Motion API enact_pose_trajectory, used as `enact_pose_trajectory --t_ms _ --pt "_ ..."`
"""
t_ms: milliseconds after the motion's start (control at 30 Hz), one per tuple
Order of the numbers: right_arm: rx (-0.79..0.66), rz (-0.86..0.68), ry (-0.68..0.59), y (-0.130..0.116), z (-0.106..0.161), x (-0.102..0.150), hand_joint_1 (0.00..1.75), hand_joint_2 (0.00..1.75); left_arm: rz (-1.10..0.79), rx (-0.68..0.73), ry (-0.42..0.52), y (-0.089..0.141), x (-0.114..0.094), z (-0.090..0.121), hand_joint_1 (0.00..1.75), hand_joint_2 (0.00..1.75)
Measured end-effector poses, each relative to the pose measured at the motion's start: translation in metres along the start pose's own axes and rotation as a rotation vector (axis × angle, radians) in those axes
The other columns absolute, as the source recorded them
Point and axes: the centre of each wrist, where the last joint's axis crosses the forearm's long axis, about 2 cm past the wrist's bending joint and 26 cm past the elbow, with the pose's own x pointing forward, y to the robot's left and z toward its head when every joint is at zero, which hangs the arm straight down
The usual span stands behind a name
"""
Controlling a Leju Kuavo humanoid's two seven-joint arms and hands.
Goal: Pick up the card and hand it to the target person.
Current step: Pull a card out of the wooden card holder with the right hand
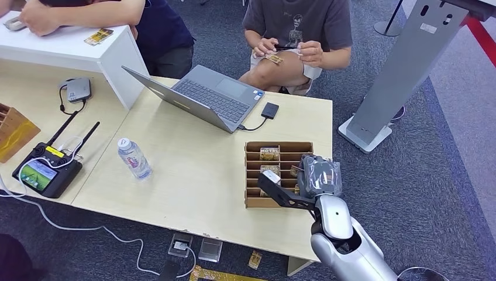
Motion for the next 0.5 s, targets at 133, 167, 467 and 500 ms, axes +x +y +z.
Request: enact_pose_trajectory --t_ms 133,167,467,500 --pt "-0.068 -0.018 -0.016 -0.018 0.0 0.0 1.46 1.75 -0.005 -0.003 -0.009 0.001 0.0 0.0 0.0 0.0" --pt "-0.085 -0.023 -0.019 -0.023 0.0 0.0 1.46 1.75 -0.007 -0.004 -0.012 0.001 0.0 0.0 0.0 0.0" --pt "-0.177 -0.064 -0.033 -0.05 0.003 -0.003 1.45 1.75 -0.016 -0.001 -0.02 0.002 -0.001 -0.001 0.0 0.0" --pt "-0.186 -0.07 -0.035 -0.052 0.003 -0.004 1.44 1.75 -0.017 -0.001 -0.02 0.002 -0.001 -0.001 0.0 0.0"
